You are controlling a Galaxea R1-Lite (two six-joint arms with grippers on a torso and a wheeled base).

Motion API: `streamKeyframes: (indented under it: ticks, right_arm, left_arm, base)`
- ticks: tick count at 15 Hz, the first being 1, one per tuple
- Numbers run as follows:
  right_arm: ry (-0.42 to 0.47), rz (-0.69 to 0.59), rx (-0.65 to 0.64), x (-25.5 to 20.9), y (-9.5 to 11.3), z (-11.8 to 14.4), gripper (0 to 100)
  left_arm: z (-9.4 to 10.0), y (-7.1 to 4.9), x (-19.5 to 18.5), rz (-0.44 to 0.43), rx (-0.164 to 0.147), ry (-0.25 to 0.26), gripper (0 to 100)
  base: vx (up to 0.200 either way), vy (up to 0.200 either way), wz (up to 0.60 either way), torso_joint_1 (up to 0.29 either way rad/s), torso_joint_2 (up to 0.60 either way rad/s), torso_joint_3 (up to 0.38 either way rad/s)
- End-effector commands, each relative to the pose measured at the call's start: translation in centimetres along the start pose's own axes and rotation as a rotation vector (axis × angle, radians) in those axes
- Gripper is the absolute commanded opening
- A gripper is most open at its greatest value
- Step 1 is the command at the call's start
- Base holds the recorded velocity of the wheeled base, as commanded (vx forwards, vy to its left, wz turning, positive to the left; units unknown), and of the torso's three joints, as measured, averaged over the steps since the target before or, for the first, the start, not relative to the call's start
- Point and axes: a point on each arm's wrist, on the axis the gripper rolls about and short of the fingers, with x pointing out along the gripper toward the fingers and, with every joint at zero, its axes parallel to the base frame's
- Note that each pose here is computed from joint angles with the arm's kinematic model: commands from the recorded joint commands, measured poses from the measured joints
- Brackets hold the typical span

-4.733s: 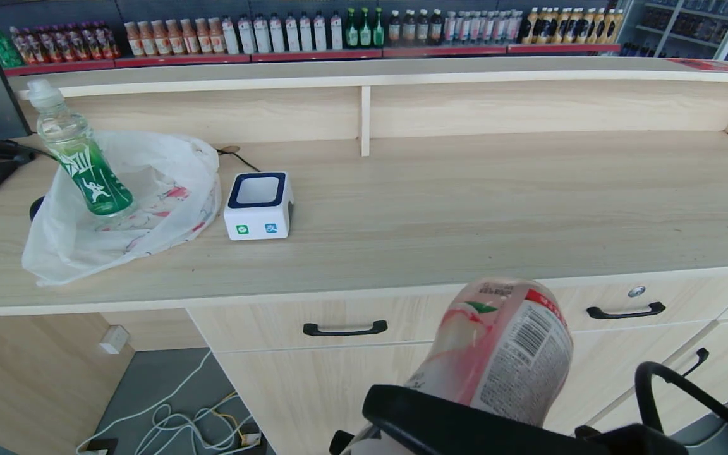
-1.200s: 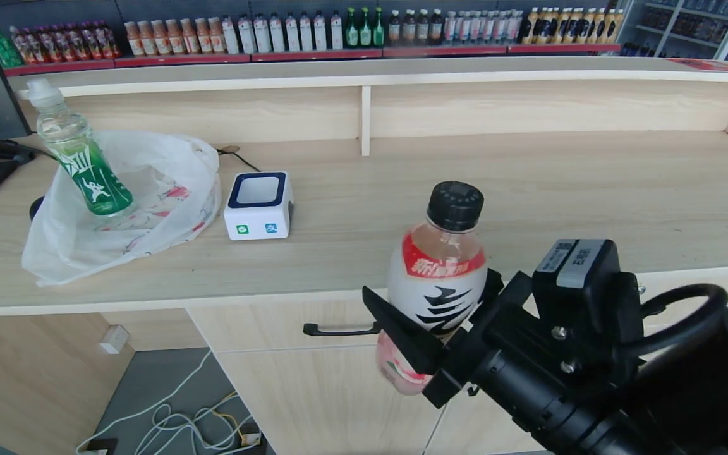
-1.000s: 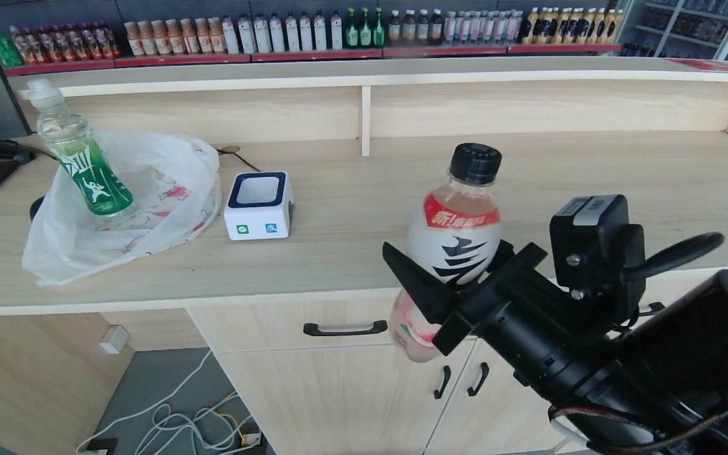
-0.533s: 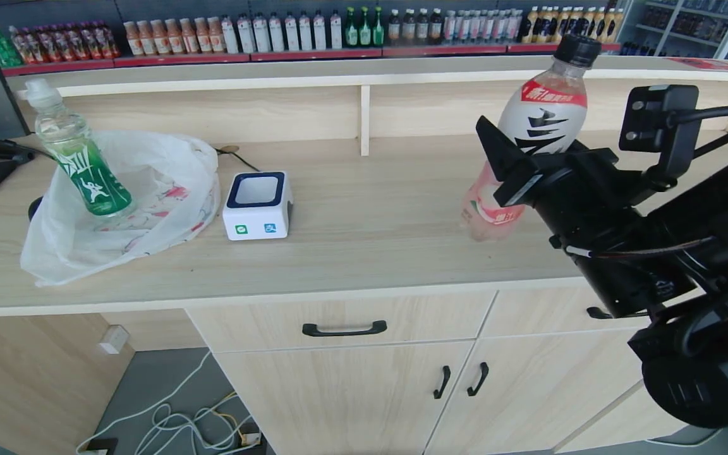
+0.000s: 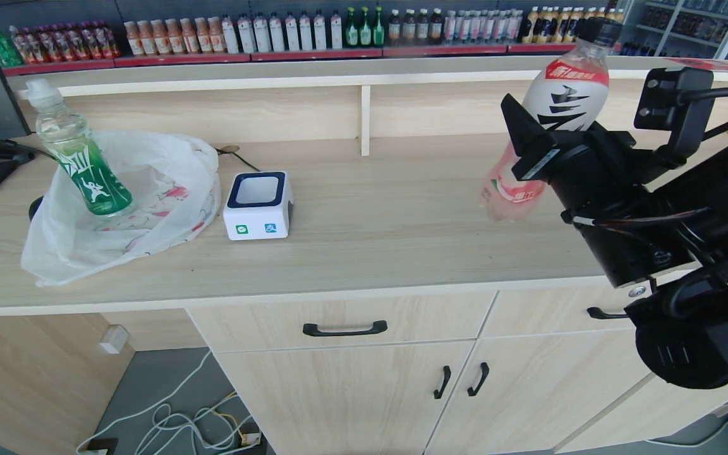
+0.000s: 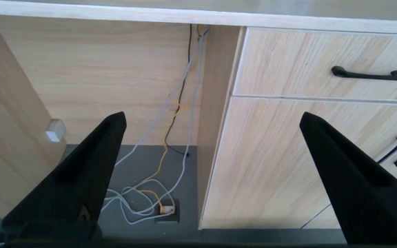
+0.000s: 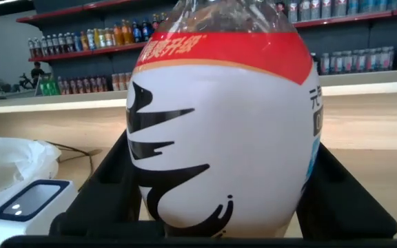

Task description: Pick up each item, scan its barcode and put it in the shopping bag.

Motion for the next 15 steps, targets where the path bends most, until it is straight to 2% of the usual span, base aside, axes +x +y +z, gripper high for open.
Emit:
streamKeyframes:
  ticks: [1,15]
  right_arm:
    - [-0.003,-0.022,-0.015,0.24,-0.86,-0.10,0]
    - [-0.013,-0.027,-0.016,-0.10,-1.09,0.64,0]
  left_arm:
    - [0.00,0.00,0.00,0.000,0.000,-0.001,100]
    - [0.00,0.00,0.00,0.000,-0.005,-0.001,100]
  base:
    - [0.000,0.200,0.00,0.007,0.00,0.007]
    - [0.000,0.200,0.00,0.003,0.00,0.003]
